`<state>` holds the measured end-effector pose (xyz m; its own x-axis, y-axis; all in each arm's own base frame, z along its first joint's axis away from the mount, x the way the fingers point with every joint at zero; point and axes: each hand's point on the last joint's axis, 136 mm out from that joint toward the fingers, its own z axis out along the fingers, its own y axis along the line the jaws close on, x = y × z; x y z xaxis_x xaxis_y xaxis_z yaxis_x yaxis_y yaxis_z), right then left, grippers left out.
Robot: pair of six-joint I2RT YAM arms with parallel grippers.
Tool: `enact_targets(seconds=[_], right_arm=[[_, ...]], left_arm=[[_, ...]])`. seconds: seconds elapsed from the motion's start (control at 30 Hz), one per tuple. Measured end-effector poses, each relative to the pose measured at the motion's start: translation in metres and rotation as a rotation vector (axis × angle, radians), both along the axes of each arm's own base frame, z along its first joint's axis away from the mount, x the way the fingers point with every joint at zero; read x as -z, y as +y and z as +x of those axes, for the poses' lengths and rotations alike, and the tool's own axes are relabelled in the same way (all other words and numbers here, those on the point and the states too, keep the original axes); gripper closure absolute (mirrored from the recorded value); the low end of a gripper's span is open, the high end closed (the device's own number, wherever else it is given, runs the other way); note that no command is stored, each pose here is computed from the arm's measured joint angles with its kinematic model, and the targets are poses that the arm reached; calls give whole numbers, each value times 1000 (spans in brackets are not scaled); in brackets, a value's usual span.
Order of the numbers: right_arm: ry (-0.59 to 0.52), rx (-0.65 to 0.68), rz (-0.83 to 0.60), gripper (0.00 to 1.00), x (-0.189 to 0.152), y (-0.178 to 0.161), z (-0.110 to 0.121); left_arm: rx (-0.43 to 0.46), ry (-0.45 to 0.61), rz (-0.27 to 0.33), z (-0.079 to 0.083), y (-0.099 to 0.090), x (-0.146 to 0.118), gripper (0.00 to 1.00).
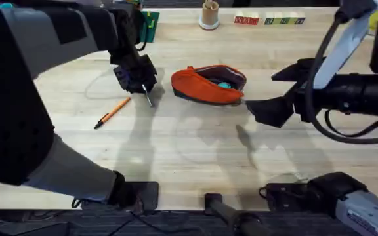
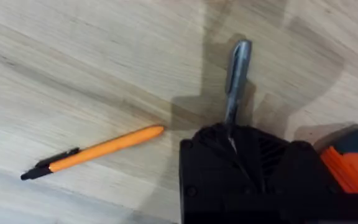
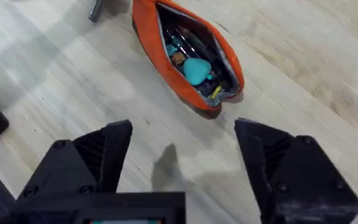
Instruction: Unzip the bag, pick up the pens from the table one at a time and place them inside, then zip the bag closed.
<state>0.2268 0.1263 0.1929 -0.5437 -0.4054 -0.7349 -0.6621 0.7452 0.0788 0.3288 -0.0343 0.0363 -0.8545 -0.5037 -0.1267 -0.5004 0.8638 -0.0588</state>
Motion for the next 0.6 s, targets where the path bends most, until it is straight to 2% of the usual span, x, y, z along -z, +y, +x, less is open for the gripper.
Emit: enact_targets(seconds=[0.6], right_arm=[[0, 0, 0, 4, 0, 0, 0]], left_arm=[[5, 2, -1, 0, 0, 0, 958]])
